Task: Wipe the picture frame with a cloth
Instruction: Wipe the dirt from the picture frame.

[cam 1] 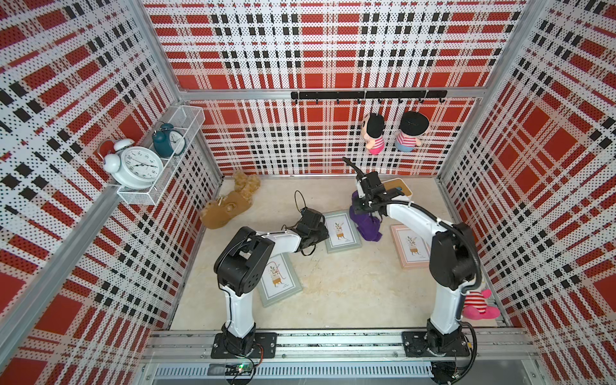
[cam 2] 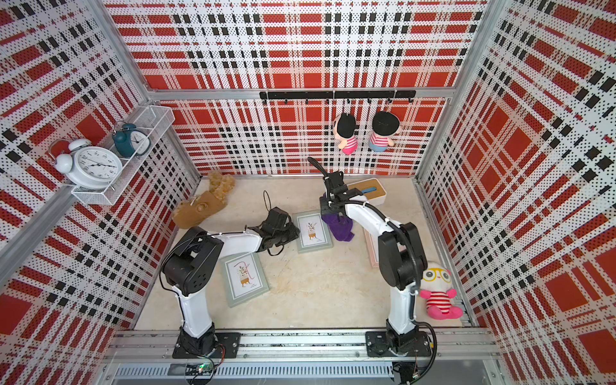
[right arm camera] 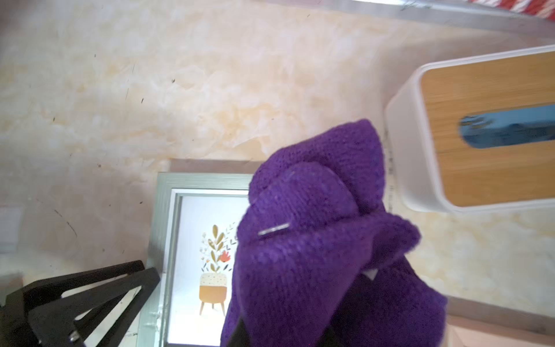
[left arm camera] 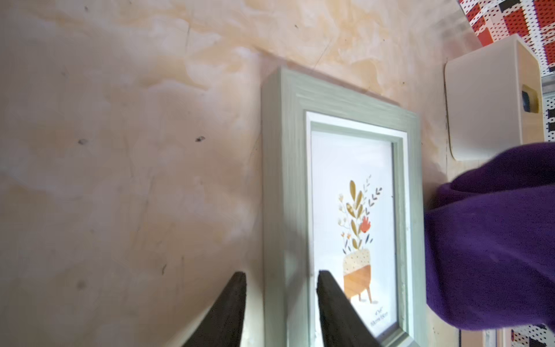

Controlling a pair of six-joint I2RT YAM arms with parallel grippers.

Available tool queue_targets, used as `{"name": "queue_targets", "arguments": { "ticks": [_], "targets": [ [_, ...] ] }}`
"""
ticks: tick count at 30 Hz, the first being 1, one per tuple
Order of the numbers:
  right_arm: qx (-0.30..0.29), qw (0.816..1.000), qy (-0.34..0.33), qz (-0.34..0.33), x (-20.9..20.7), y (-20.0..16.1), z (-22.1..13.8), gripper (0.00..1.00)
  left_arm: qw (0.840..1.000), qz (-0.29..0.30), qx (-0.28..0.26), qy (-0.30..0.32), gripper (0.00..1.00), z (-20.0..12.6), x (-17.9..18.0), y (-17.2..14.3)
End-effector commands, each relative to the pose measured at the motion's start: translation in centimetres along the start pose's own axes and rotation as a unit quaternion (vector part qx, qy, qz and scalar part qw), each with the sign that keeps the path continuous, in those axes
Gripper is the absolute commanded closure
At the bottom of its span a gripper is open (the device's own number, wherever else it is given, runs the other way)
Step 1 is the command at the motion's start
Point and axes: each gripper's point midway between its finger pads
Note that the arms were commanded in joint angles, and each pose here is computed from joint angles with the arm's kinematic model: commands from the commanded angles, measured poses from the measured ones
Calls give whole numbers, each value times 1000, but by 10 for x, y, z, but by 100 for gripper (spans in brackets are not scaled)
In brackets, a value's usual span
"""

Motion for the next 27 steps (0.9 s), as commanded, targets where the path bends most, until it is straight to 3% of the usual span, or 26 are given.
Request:
{"name": "queue_targets", "arguments": {
  "ticks": [1,7,12,19,27],
  "targets": [
    [39,998,-49,-31,-15,-36,2,100,1000,20,9,-5,56,2,-9,-3],
    [120,990,-17,-75,11,-98,28,100,999,14,21,35,59,9,9,-14],
    [148,987,11,-61,22,-121,54,100,997,11,33,67,62,12,28,-27],
    [107,991,-68,-37,5,-86,90,100,994,15,54,98,73,14,52,-47],
    [62,991,-115,-36,7,-35,134,100,991,12,62,121,76,16,67,-58]
  ]
}}
Point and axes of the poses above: each gripper's point midway between its finger pads, its own z axis out along the fingers, its own x axis along the line the jaws close on, y = z × x, and after that the axes turned 8 degrees about z, right-handed
